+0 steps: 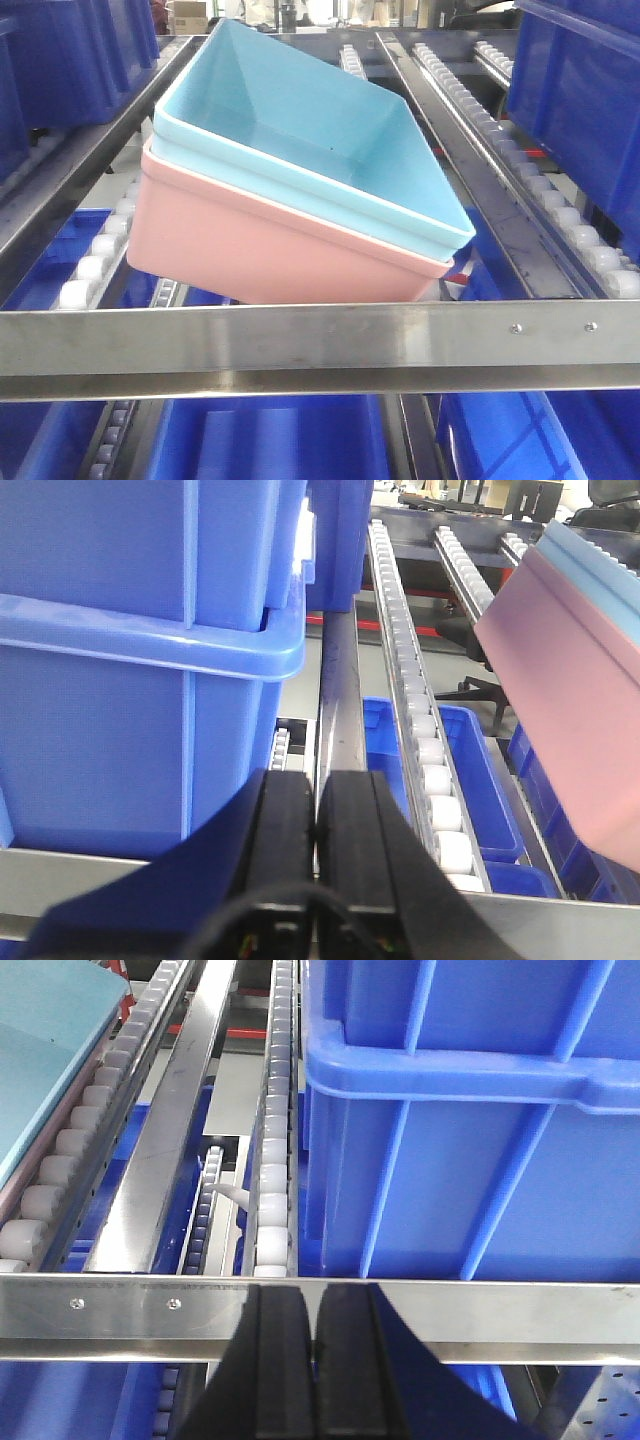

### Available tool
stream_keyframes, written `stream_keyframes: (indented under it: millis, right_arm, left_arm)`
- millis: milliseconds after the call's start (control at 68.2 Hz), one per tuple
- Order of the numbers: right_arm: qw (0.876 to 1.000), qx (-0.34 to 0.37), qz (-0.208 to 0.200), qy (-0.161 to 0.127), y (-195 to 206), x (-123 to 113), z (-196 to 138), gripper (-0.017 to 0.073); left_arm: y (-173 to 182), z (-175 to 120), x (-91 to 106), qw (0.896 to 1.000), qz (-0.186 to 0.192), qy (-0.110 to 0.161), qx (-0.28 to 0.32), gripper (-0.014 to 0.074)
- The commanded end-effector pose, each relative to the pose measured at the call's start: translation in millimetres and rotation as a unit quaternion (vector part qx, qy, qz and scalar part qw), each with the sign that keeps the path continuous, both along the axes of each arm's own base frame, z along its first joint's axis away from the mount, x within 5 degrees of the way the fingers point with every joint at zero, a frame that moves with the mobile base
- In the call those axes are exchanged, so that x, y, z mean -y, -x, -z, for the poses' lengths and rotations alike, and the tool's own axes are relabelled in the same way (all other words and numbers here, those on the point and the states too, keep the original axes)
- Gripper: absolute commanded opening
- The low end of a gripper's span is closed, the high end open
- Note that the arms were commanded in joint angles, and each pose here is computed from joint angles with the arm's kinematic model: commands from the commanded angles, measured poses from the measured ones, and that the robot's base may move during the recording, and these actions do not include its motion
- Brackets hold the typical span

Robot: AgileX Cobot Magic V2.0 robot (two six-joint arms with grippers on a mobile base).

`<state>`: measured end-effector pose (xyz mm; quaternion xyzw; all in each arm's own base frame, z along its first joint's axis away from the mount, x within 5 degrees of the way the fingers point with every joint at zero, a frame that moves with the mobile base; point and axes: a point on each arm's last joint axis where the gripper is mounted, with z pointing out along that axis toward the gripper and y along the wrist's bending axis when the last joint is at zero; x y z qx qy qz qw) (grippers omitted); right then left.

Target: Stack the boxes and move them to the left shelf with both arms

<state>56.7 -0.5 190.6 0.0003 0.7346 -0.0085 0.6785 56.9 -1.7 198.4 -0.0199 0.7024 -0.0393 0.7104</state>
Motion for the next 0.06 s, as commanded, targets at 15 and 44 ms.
stream_keyframes:
  millis: [15,44]
  right_arm:
    - [0.998,0.062,0.006,0.006,2.2,0.8,-15.2,0.0036]
    - [0.998,0.062,0.006,0.006,2.2,0.8,-15.2,0.0036]
  left_arm:
    - [0.2,1.2,-1.0,0.999,-0.006,0.004,0.037,-0.0003]
    - [0.2,1.2,-1.0,0.999,-0.006,0.004,0.037,-0.0003]
